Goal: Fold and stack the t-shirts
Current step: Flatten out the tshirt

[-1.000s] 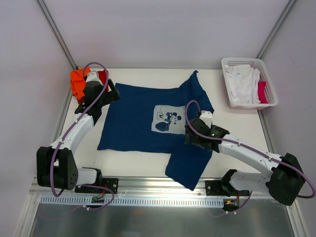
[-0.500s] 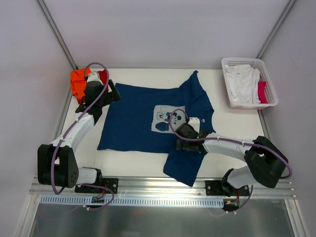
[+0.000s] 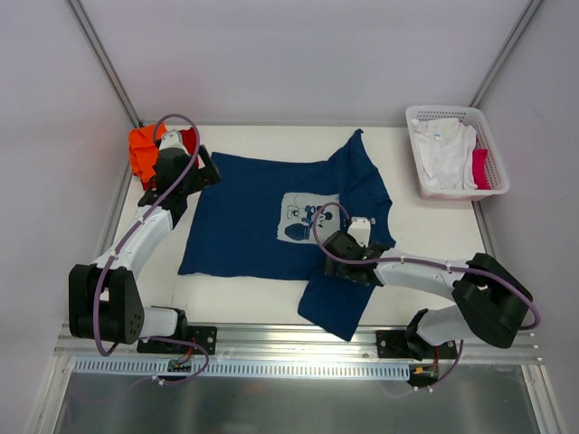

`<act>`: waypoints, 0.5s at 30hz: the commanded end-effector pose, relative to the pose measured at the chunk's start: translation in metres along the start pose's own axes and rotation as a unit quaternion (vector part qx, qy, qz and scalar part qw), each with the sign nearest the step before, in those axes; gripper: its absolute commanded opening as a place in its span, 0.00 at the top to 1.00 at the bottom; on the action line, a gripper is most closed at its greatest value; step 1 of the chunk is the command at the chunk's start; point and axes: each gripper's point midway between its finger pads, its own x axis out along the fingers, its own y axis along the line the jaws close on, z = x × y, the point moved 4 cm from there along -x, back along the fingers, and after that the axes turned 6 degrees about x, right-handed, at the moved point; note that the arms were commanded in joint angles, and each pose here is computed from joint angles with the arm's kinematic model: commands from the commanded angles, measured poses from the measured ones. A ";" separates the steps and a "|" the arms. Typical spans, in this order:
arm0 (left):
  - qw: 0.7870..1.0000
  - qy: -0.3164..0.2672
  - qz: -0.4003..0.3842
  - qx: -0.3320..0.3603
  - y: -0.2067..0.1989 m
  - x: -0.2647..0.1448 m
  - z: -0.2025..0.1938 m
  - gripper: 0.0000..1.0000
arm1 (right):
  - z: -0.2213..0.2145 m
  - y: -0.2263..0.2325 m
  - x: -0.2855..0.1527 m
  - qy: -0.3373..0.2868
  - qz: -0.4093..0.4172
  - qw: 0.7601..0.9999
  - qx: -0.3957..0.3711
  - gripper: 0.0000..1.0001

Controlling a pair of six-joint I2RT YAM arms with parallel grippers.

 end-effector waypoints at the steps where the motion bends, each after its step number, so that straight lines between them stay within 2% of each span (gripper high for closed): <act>1: 1.000 -0.026 0.005 0.009 -0.001 -0.002 0.019 0.01 | -0.050 -0.049 -0.004 0.096 -0.093 0.991 -0.030 0.11; 15: 1.000 -0.029 0.003 0.004 -0.001 -0.004 0.021 0.01 | 0.018 -0.053 -0.048 0.014 -0.180 0.976 -0.120 0.09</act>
